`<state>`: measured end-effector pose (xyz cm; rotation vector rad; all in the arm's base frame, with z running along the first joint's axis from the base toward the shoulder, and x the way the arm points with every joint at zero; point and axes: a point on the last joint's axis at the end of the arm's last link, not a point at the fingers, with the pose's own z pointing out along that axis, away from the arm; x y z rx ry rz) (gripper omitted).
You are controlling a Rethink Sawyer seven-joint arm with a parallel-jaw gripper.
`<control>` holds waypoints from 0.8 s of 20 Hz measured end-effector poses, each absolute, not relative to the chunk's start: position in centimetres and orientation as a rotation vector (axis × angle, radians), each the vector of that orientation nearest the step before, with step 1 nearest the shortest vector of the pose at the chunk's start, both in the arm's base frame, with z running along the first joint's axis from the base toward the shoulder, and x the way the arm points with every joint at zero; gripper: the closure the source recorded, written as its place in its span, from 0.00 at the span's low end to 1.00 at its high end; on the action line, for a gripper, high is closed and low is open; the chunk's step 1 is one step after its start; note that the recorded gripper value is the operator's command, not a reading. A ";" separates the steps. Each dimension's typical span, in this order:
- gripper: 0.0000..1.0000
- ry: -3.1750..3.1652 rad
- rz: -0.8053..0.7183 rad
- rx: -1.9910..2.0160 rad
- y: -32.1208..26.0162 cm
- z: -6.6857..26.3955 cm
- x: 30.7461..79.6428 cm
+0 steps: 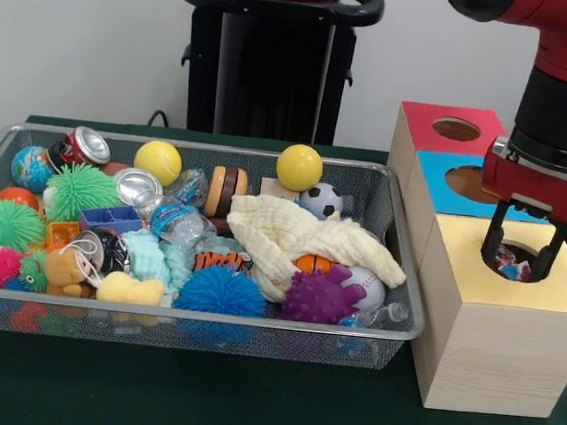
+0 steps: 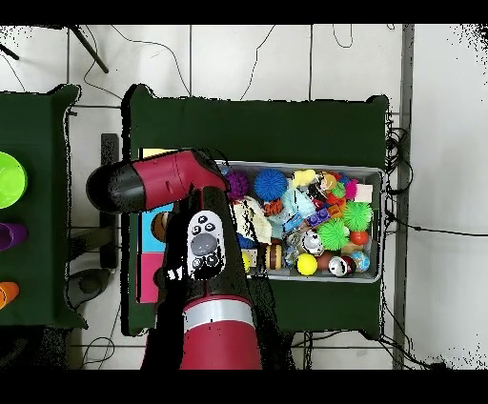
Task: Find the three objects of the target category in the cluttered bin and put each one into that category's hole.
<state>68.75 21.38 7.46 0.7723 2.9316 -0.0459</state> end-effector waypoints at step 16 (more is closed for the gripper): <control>0.00 2.950 -0.046 0.782 21.5 7.9 68.7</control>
